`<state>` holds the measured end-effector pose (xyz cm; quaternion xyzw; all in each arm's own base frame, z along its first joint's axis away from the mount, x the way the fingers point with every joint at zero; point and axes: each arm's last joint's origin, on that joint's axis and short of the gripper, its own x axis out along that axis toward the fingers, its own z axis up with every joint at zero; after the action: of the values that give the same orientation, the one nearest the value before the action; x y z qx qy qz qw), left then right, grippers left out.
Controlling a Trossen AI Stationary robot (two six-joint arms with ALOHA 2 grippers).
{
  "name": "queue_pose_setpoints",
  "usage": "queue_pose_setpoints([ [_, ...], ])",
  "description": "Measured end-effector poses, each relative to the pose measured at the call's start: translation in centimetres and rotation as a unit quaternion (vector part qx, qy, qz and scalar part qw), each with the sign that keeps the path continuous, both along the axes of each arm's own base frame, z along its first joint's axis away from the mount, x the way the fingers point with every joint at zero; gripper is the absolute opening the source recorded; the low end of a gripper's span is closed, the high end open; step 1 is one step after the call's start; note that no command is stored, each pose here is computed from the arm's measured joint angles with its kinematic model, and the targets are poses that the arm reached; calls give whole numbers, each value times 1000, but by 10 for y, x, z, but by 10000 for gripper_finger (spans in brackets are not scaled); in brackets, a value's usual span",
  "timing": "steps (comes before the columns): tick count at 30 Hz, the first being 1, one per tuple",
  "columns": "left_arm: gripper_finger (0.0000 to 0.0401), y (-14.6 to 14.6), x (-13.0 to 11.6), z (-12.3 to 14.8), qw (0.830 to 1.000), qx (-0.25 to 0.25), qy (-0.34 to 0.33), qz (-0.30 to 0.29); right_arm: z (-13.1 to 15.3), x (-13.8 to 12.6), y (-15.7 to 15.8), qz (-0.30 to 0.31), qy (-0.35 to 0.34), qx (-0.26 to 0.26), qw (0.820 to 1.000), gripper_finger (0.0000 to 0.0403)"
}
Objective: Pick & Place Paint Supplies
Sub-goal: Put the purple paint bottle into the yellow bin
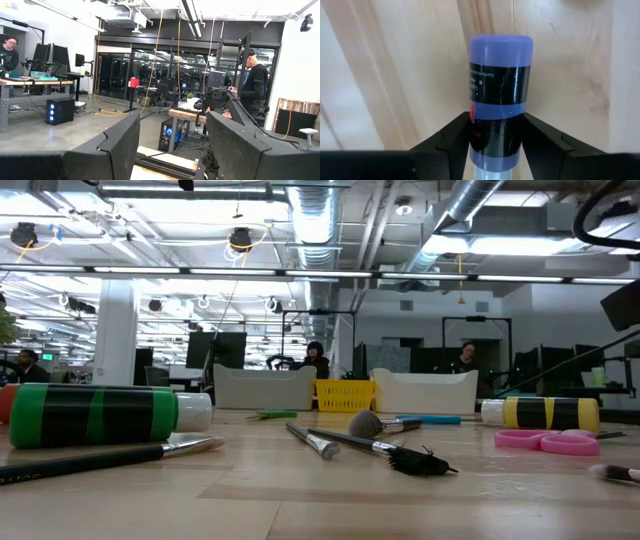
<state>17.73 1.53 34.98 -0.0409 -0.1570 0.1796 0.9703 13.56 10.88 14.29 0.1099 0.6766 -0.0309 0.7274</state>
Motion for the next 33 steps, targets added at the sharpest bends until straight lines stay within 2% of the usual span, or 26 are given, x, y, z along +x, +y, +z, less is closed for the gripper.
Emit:
queue_pose_setpoints([
  [5, 219, 0, 0, 0, 1000, 0, 0, 0, 0, 2, 1, -9, -8, 9, 1000, 142],
  [10, 218, 0, 0, 0, 1000, -3, -1, -1, 3, 4, 5, -18, -9, 36, 999, 145],
  [15, 218, 0, 0, 0, 1000, -15, -6, -5, 25, 17, 9, -30, -45, 74, 996, 147],
  [23, 218, 0, 12, -8, 1000, -26, 13, -12, 87, 58, -4, -39, -157, 111, 981, 142],
  [27, 218, -1, 29, -17, 998, -34, 25, -37, 124, 80, -27, -48, -227, 79, 970, 142],
  [33, 218, -2, 60, -33, 994, -58, 12, -87, 178, 102, -74, -87, -329, 21, 940, 142],
])
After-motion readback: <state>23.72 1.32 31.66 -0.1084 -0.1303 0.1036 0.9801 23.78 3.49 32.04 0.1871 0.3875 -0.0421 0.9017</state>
